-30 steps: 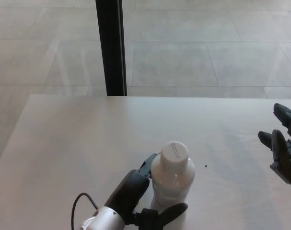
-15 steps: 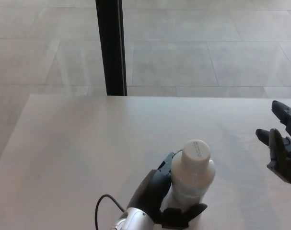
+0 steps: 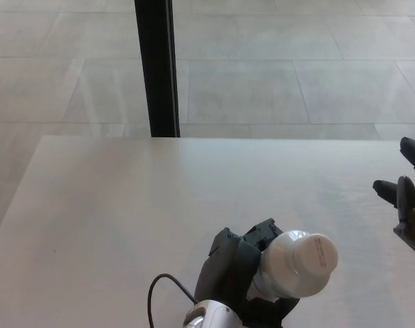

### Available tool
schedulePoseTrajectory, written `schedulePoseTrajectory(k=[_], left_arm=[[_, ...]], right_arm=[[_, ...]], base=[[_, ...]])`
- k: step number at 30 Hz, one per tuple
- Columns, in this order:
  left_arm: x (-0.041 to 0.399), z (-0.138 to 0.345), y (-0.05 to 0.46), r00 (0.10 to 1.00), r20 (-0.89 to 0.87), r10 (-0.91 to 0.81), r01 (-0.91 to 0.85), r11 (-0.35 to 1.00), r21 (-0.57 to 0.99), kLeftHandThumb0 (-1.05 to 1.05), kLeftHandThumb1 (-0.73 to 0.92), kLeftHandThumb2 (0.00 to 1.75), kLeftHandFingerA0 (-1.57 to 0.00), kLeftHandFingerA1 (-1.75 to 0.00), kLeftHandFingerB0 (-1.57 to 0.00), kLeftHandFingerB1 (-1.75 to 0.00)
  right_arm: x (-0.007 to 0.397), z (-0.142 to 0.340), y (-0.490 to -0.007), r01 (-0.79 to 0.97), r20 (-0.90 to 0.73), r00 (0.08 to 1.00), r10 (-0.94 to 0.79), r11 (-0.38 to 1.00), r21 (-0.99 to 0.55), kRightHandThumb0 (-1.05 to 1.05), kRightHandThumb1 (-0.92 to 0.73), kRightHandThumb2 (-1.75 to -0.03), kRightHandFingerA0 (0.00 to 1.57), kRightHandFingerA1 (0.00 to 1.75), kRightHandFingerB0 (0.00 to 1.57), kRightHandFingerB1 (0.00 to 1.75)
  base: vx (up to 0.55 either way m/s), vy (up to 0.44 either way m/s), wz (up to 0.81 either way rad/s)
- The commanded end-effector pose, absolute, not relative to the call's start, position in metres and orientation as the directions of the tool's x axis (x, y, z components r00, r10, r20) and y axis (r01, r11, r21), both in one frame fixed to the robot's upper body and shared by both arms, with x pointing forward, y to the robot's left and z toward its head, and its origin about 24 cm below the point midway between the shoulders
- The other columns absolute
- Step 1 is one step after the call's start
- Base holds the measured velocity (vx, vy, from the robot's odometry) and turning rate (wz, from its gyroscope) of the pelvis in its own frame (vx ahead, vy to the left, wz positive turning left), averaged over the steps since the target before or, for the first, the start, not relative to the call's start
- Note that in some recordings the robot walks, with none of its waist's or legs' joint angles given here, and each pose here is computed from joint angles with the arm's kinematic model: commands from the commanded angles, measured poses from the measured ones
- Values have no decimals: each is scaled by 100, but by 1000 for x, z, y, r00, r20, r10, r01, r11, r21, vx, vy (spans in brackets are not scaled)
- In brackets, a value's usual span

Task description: The robot uses its left hand to to lift the bottle kept on the middle of the desk and tilts it towards its right hand. It then uses its right hand to rotate its cap to open it and places the bottle and cap back on the desk

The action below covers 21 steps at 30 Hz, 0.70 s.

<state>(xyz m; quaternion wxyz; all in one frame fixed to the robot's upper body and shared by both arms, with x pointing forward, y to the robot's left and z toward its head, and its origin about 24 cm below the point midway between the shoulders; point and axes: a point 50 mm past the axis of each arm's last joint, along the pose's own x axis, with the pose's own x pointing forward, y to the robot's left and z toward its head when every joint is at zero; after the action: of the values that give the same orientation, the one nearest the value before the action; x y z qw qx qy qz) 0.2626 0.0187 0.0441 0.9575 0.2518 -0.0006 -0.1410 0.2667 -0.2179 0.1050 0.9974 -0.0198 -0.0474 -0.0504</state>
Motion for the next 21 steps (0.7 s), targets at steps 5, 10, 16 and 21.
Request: schedulePoseTrajectory(k=[5,10,16,21], left_arm=[[259,30,36,975,-130,-180,220,860,461,7,58,134,-102,-175,-88,-152],[263,31,46,976,-154,-151,207,859,469,9,58,129,-85,-175,-74,-165],[269,31,55,980,-182,-82,163,858,488,4,65,108,-81,-175,-72,-147],[271,30,59,979,-197,-57,152,848,508,2,63,103,-78,-175,-70,-149]], right_arm=[[254,91,-217,118,51,992,-115,992,-43,-55,-73,-62,69,77,43,36],[247,85,-209,73,44,997,-69,993,-92,-53,-54,-89,72,81,35,51],[241,83,-188,-25,46,998,32,990,-139,-54,-62,-59,69,80,43,34],[245,91,-174,-104,72,990,120,976,-192,-52,-58,-58,66,82,37,34]], base=[[0,0,0],[0,0,0],[0,0,0],[0,0,0]])
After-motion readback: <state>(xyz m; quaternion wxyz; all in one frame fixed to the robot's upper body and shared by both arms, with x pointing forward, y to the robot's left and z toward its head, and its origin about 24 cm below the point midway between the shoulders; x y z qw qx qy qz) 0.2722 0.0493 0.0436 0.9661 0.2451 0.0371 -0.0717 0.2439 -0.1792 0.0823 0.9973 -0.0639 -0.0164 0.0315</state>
